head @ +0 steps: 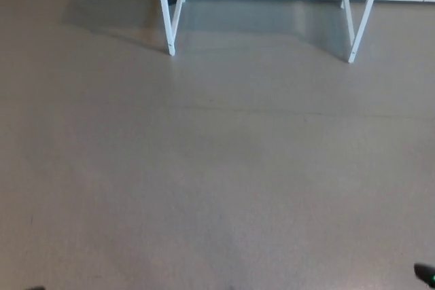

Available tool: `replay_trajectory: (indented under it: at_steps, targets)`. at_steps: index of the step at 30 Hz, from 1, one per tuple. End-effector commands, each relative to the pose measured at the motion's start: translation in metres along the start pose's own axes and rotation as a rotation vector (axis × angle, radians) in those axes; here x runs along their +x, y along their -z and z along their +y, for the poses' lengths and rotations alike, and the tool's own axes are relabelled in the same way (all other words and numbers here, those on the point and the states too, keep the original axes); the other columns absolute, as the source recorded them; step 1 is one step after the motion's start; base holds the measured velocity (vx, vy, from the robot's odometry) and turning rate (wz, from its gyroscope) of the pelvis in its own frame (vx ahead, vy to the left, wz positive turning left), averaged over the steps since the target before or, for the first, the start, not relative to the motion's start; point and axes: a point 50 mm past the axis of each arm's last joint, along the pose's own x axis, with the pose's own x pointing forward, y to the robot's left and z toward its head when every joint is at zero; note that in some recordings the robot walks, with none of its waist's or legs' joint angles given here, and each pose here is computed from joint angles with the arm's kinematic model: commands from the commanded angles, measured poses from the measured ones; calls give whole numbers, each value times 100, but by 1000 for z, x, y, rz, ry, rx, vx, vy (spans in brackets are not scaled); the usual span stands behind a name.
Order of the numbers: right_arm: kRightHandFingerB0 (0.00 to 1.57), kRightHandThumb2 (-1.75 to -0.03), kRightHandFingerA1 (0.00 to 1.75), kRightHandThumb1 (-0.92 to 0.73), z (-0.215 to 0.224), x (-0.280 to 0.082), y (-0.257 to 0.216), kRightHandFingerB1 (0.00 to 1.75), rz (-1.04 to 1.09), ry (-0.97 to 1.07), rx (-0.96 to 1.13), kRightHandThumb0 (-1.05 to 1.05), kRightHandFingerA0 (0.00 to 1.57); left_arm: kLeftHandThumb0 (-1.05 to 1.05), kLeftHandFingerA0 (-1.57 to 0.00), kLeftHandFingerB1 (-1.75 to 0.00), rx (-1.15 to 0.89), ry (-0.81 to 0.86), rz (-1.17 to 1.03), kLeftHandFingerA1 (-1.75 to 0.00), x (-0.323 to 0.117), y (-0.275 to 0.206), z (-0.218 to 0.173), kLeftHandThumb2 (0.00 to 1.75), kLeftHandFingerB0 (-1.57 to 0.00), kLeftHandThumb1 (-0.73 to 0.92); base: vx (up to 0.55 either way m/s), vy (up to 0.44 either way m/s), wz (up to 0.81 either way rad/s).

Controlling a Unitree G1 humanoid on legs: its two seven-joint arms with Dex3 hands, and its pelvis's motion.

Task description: The robot walk up to a desk on which a bottle is kept on the left hand side and a container is kept on the right hand side. The robot uses its left hand to pick up the bottle and places it in the container.

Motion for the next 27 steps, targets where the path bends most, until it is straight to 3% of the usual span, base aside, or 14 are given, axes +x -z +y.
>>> replay_trajectory:
  at_steps: [1, 2, 18, 27]
  targets:
    - [7, -92, 59, -49, -20, -17, -42, 46, -171, -8, 231, -11, 35, -16, -28, -31, -185, 103, -243, -36, -13, -47, 29, 62, -24, 65, -28, -106, 20]
    - [7, -92, 59, -50, -20, -17, -42, 47, -168, -9, 231, -11, 34, -10, -20, -48, -183, 103, -244, -53, -13, -47, 29, 92, -12, 47, -42, -99, 5]
    - [6, -94, 59, -52, -20, -21, -44, 46, -137, -26, 213, -12, 34, -9, -22, -49, -153, 127, -237, -53, -16, -44, 28, 92, -16, 46, 159, 133, -4]
    - [6, -93, 59, -51, -19, -21, -43, 46, -134, -39, 203, -14, 35, -8, -25, -49, -147, 129, -225, -54, -18, -40, 28, 92, -15, 47, 264, -97, 14]
